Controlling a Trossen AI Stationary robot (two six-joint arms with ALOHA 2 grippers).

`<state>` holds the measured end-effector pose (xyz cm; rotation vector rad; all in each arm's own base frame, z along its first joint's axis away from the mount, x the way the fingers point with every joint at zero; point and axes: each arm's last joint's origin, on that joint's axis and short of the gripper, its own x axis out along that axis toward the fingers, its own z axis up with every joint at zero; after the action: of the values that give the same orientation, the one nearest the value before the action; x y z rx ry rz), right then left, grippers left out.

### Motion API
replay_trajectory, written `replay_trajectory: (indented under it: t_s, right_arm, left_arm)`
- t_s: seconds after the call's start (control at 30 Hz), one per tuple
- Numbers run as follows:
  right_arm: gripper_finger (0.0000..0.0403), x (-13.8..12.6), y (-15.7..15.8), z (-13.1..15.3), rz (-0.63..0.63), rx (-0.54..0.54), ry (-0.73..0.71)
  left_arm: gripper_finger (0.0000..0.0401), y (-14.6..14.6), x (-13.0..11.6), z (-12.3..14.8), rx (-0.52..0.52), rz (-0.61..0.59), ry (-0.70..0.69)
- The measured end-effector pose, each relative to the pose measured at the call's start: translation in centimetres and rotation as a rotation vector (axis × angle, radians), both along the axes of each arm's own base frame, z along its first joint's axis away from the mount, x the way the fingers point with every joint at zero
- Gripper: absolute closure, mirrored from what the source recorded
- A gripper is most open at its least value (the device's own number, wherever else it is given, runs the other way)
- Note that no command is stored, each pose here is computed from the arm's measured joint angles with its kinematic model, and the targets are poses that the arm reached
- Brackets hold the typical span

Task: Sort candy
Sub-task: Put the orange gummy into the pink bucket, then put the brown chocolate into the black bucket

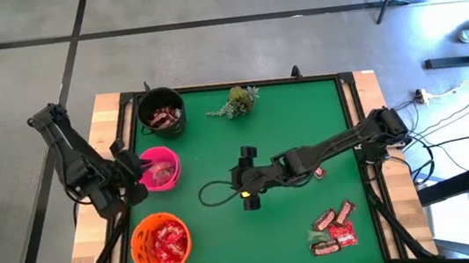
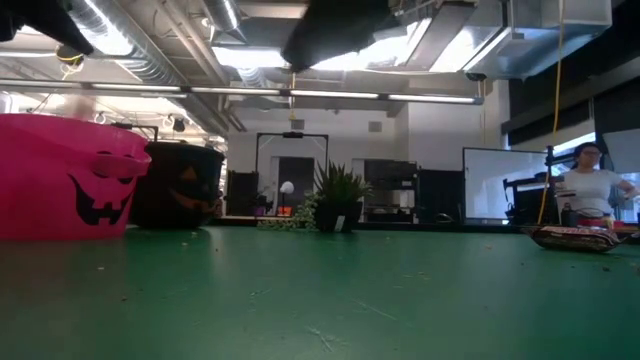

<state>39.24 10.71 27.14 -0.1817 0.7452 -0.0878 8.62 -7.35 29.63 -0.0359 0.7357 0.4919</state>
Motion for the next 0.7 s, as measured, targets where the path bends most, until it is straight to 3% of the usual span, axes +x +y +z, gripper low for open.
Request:
replay_trajectory:
  t_s: [0.2,0.33,0.53,0.7]
  right_arm:
    - [0.0171,-2.3,-0.1,0.5,-0.035,0.036,0.142]
    - [0.0171,-4.7,-0.5,1.5,-0.094,0.114,0.26]
    - [0.0171,-8.6,-0.4,2.4,-0.228,0.24,0.487]
    - [0.0171,-11.0,0.9,1.0,-0.306,0.16,0.63]
  left_arm:
    - [0.0268,0.0,0.0,0.0,-0.016,0.005,0.009]
    - [0.0232,0.0,0.1,0.1,0.017,0.012,-0.043]
    - [0.0229,-0.4,0.8,0.6,0.074,0.006,-0.203]
    - [0.0241,-1.2,1.4,1.0,0.094,-0.044,-0.264]
